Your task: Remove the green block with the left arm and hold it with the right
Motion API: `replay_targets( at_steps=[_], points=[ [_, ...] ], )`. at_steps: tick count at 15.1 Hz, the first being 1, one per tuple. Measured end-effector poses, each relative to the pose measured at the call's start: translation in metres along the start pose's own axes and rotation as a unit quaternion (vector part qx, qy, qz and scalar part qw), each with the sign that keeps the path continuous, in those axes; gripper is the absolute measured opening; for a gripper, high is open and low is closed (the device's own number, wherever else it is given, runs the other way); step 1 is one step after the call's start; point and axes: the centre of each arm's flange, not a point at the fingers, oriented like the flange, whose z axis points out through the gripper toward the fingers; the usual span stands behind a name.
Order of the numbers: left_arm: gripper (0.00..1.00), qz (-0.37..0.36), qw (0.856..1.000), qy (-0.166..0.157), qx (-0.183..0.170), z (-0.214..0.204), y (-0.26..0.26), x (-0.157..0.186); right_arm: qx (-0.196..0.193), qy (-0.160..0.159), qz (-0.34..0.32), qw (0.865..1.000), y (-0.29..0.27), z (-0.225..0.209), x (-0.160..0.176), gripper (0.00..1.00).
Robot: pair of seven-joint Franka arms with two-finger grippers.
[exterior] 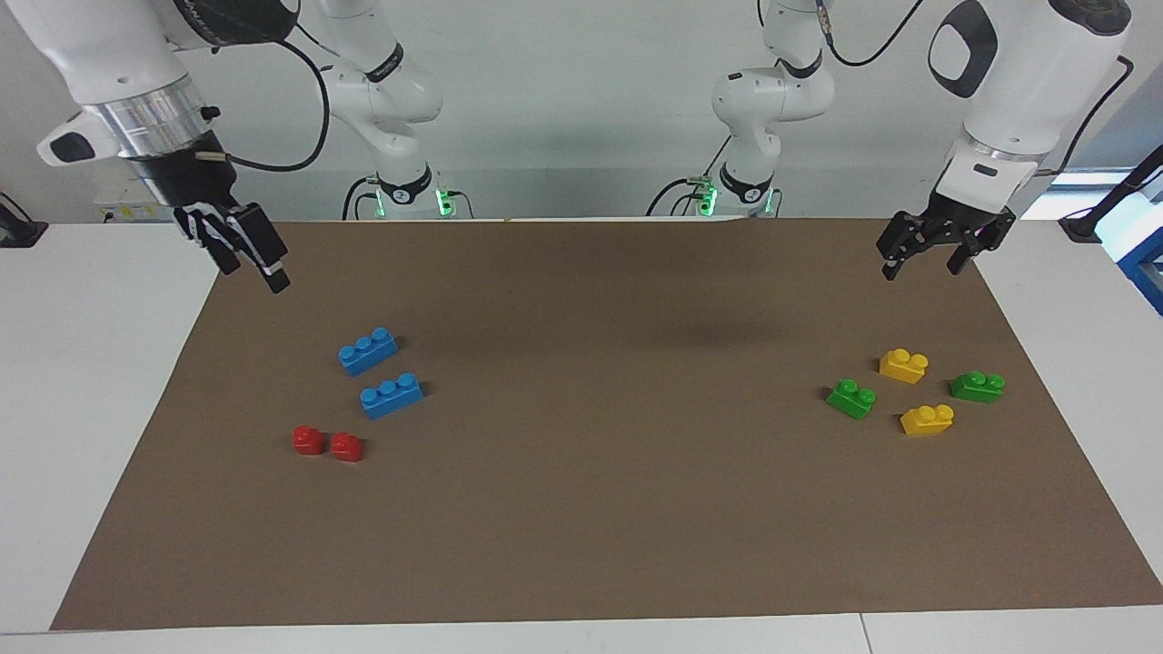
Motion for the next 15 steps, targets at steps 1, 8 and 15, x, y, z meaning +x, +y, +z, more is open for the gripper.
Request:
replay_targets(
  at_steps=[1,8,15],
  points=[
    [1.0,-0.004,1.0,0.006,-0.002,0.0,0.0,0.001,-0.013,-0.009,-0.023,1.0,0.003,0.005,0.0,1.0],
    [1.0,-0.007,1.0,0.013,-0.004,0.0,0.0,0.002,-0.042,-0.067,-0.102,0.992,0.06,0.02,0.011,1.0],
    [1.0,-0.009,1.0,0.014,-0.008,-0.002,0.0,0.002,-0.046,-0.086,-0.111,0.989,0.053,0.04,0.002,1.0]
  ],
)
